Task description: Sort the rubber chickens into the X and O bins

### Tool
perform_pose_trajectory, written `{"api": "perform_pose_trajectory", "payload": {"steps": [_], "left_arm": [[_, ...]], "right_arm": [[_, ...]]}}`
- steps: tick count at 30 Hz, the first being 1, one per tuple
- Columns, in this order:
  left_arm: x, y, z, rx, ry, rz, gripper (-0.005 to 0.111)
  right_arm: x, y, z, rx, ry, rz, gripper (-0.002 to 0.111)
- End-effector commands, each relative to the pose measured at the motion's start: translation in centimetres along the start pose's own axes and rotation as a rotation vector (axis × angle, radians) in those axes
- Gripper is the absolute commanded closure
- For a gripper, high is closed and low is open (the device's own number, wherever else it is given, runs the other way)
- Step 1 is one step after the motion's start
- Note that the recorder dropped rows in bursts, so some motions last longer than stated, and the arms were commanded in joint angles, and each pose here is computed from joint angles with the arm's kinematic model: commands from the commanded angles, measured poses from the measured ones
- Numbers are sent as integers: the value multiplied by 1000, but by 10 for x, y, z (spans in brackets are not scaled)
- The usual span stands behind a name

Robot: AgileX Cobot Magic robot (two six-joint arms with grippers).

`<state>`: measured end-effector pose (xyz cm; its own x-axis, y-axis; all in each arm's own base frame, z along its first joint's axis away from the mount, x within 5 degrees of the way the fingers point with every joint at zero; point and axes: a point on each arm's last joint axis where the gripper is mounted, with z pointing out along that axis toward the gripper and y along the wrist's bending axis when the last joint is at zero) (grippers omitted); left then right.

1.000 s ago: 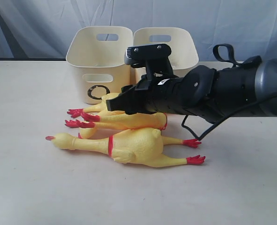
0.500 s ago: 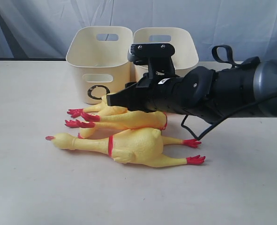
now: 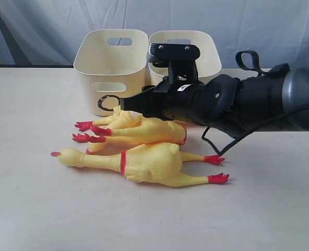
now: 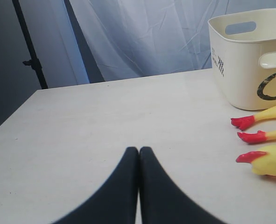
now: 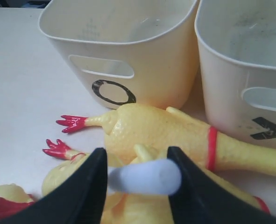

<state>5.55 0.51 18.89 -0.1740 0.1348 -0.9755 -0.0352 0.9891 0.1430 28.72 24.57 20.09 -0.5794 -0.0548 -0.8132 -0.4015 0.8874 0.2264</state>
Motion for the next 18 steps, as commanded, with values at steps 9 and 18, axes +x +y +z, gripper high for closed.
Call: {"api": "perform_pose_trajectory", "payload": {"steps": [9, 18], "left_arm": [[-4, 0, -1, 1, -28, -4, 107], [-4, 0, -1, 1, -28, -4, 107]], "right_arm": [[-19, 8, 0, -34, -49, 10, 69], [-16, 10, 0, -56, -12, 9, 69]]}}
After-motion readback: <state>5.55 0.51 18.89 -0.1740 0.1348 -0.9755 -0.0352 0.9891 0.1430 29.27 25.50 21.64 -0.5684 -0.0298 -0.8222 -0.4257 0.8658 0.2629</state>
